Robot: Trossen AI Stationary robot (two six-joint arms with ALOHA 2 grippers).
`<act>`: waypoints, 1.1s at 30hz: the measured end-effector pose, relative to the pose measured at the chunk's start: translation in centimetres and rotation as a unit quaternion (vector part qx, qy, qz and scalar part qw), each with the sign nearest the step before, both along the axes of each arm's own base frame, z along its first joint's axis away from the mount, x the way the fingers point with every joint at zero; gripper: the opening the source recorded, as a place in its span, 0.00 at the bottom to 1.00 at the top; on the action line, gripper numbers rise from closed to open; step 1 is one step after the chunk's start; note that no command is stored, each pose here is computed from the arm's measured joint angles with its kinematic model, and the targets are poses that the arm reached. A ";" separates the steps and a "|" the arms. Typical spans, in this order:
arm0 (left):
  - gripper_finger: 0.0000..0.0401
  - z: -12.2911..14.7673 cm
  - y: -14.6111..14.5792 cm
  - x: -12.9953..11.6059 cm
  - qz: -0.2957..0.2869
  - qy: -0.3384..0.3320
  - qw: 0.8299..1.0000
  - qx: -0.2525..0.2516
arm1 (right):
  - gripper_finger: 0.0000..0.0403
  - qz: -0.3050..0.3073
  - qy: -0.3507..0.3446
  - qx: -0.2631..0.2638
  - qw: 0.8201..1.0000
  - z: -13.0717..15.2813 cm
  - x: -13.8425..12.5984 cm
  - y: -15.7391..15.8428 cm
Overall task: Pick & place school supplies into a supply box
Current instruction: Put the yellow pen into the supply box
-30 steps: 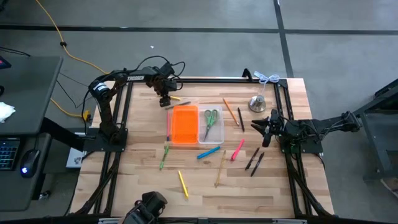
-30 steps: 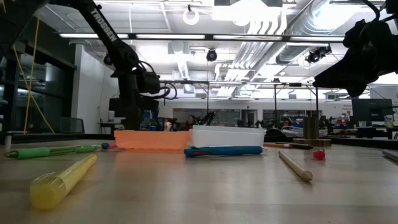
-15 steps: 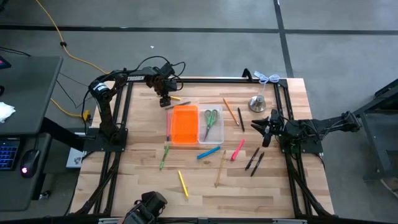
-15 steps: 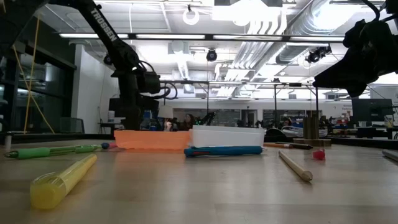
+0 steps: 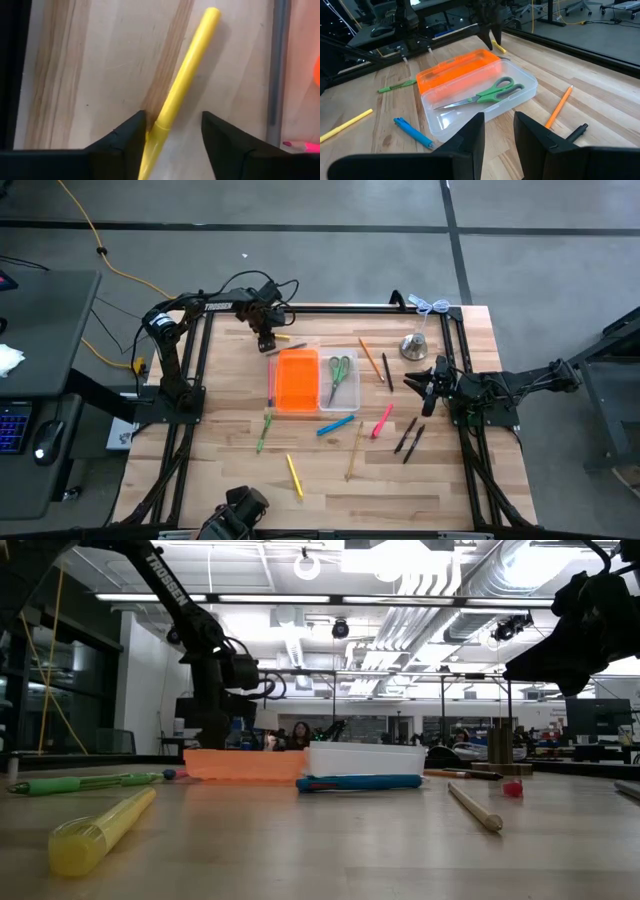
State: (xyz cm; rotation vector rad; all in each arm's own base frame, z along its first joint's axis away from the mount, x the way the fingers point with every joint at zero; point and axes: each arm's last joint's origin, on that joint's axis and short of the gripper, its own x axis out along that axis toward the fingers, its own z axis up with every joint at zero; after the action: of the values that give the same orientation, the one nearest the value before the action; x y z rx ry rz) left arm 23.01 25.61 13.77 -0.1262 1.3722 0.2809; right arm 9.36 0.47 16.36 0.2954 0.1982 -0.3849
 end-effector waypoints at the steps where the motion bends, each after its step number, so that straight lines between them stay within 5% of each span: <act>1: 0.49 0.0 0.0 0.0 0.001 -0.001 1.000 0.001 | 0.21 0.000 0.000 0.000 1.000 0.0 0.0 0.0; 19: 0.06 3.0 1.7 1.0 0.037 0.007 0.999 0.032 | 0.21 0.000 0.000 0.000 1.000 0.0 0.0 0.0; 33: 0.02 11.1 2.9 2.5 0.093 -0.020 0.995 0.021 | 0.21 0.000 0.000 0.000 1.000 0.0 0.0 0.0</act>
State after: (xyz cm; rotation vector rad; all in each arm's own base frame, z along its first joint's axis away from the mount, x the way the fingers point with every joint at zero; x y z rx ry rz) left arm 25.49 28.50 24.89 -0.2246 1.3159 0.4601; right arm 9.36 0.47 16.35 0.2950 0.1987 -0.3844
